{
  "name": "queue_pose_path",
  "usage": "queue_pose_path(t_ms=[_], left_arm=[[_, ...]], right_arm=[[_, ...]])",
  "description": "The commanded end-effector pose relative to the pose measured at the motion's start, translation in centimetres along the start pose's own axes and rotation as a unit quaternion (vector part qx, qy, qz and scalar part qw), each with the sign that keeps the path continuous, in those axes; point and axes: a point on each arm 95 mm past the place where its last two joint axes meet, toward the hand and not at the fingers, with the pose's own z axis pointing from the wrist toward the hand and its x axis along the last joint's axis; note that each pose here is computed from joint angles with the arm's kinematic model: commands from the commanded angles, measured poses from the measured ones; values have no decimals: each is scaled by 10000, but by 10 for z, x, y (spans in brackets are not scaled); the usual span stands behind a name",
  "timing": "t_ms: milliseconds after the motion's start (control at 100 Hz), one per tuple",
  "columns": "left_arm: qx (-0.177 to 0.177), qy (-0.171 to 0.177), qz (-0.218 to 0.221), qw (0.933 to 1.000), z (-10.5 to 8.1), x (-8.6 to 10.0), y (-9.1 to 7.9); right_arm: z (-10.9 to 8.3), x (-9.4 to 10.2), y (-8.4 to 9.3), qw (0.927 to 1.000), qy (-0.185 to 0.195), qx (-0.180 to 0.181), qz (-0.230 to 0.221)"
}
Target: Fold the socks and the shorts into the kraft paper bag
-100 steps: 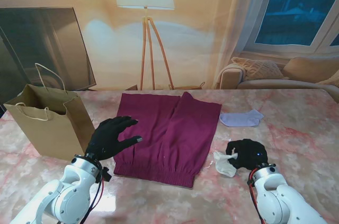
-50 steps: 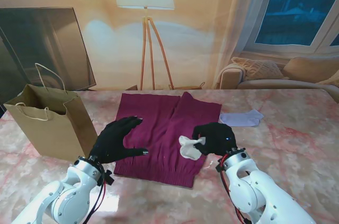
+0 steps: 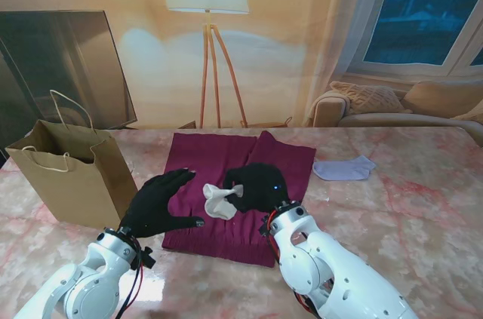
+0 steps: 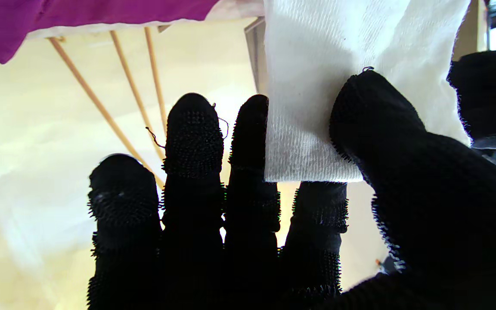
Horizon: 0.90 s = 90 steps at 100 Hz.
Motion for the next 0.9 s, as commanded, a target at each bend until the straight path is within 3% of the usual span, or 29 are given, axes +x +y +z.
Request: queue_pose_path(t_ms=[0,390,710,890], left_arm=[[11,-8,0,10000,-2,-1,1],[167,61,-69,9998,2,1,8],[539,155,-204,9982,7,5,11],[923,179,-501,9943,13,7,14]], right_arm=[[3,13,0,9999,95,-65,113],[5,31,-3,9989,168,-247,367],[4,36,-10,9979,164,-135,611],[4,38,-11,9975,165,-127,669]])
